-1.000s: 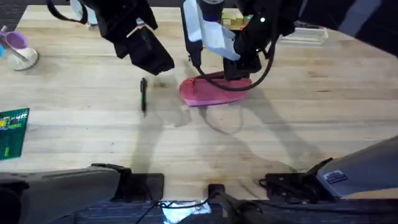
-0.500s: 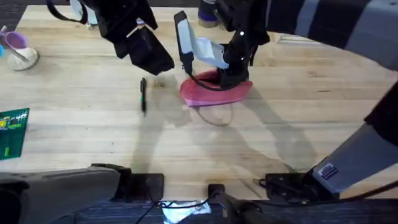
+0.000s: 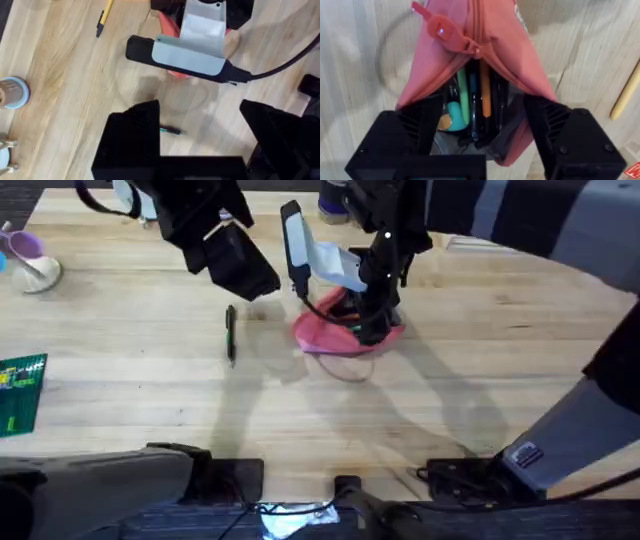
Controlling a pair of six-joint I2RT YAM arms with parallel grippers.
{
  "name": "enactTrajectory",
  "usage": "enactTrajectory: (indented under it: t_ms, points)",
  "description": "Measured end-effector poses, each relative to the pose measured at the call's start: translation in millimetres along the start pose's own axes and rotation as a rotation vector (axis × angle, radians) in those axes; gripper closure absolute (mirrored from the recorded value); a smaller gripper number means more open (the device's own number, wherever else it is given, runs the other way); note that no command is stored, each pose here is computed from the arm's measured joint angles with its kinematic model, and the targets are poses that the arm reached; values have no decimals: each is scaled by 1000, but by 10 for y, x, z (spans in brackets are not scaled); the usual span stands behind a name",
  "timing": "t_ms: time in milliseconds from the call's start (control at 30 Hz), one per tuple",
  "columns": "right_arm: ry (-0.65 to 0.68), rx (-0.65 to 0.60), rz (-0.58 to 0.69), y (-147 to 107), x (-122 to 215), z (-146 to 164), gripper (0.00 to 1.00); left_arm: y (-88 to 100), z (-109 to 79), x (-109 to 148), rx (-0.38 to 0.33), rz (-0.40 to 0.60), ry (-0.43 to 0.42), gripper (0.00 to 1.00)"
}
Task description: Unzip the bag, pick up the pens from the table one at a time and place them inside, then zip the bag closed.
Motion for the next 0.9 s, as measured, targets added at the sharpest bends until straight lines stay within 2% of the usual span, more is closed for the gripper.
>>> enactTrajectory:
  t_ms: [667,900]
  points:
    - [-4,-21,-2,1,22,4,6,0,0,1,0,0,0,5]
    - [-75,-64,-39,29,318,23,6,0,0,0,3,0,0,6]
Point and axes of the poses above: each hand's point on the last joint's axis, 136 mm out from that joint toward the fingers, its own x axis back along the fingers, its own z axis along the line the jaws close on, y = z × x, the point moved 6 cm from there along x, back along the fingers, and after that the axes turned 5 degrees about -x, right-handed, at the moved point
